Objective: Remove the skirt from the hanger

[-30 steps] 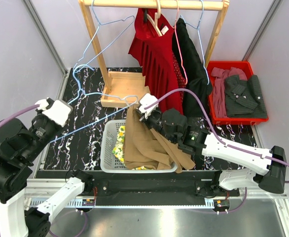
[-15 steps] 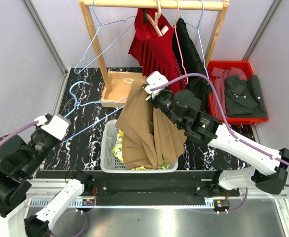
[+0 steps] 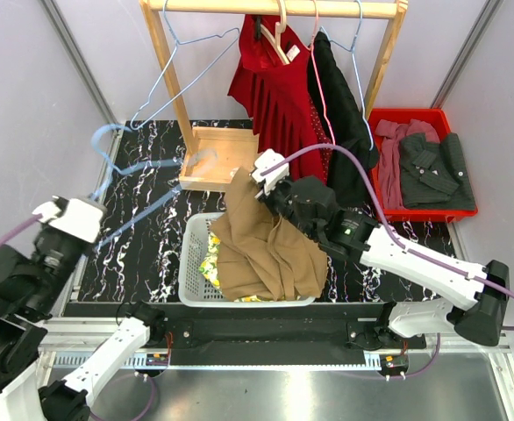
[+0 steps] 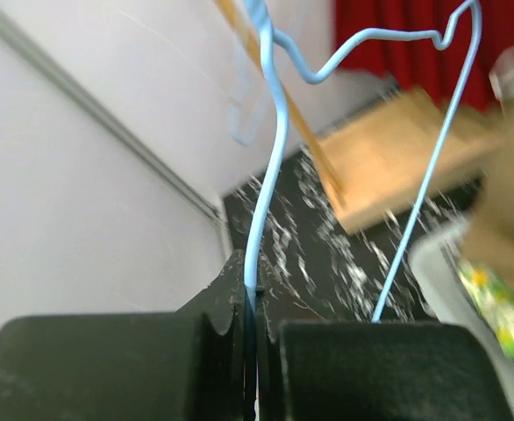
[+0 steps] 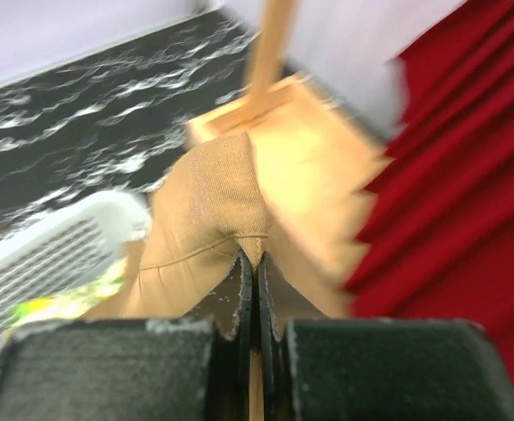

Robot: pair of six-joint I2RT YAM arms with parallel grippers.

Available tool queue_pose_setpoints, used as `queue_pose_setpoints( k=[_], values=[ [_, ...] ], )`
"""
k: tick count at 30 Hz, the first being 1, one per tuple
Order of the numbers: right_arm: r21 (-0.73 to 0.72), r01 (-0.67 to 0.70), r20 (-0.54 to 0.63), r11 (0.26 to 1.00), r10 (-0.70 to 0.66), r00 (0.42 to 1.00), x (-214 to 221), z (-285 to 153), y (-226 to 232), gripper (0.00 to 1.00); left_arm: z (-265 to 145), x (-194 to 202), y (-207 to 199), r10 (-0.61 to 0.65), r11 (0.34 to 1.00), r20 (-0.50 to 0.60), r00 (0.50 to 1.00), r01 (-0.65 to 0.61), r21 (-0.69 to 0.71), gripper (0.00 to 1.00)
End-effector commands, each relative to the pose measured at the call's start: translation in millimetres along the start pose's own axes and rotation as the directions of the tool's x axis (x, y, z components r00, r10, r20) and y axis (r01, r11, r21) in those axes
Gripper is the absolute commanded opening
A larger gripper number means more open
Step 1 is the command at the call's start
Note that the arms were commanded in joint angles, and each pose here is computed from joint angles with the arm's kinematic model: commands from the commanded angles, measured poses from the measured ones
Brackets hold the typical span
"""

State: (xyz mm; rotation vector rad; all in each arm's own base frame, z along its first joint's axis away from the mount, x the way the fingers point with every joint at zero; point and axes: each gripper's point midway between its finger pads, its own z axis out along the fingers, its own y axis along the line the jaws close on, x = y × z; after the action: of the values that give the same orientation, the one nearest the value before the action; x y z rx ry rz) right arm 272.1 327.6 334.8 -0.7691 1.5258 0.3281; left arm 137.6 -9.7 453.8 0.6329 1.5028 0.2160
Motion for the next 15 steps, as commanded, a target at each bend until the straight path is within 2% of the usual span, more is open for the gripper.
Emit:
queue_pose_setpoints(
  k=[1, 3, 6, 10, 12, 13, 15],
  values=[
    [-0.224, -0.188, -0.093, 0.956, 0.171, 0.981, 40.7, 5.0, 77.8, 0.0, 24.4, -43.5, 46.7, -0.088, 0.973, 0.111, 0.99, 0.109, -0.204, 0.0],
    [-0.311, -0.152, -0.096, 0.938, 0.128, 0.987, 46.4, -4.1, 124.5, 0.0, 38.8, -41.2, 38.9, -0.128, 0.974, 0.095, 0.987, 0.143, -0.175, 0.0],
    [-0.376, -0.113, -0.154, 0.92, 0.059, 0.986, 69.6, -6.0, 170.5, 0.0, 68.9, -30.4, 28.5, -0.168, 0.973, 0.033, 0.985, 0.171, -0.155, 0.0],
    [-0.457, -0.267, -0.267, 0.848, 0.156, 0.951, 103.5, -9.0, 210.4, 0.0, 111.8, -20.8, 25.3, -0.2, 0.965, -0.036, 0.979, 0.19, -0.182, 0.0],
    [-0.487, -0.298, -0.322, 0.821, 0.148, 0.935, 121.1, -12.0, 223.1, 0.01, 124.5, -25.7, 29.2, -0.217, 0.959, -0.049, 0.975, 0.204, -0.196, 0.0],
    [-0.493, -0.319, -0.357, 0.809, 0.147, 0.923, 133.2, -11.6, 231.0, 0.02, 143.8, -19.9, 25.0, -0.221, 0.96, -0.093, 0.971, 0.2, -0.194, 0.0],
    [-0.518, -0.33, -0.382, 0.789, 0.132, 0.915, 139.6, -12.2, 241.5, 0.1, 154.7, -30.4, 32.0, -0.23, 0.956, -0.09, 0.969, 0.207, -0.209, 0.0]
  ],
)
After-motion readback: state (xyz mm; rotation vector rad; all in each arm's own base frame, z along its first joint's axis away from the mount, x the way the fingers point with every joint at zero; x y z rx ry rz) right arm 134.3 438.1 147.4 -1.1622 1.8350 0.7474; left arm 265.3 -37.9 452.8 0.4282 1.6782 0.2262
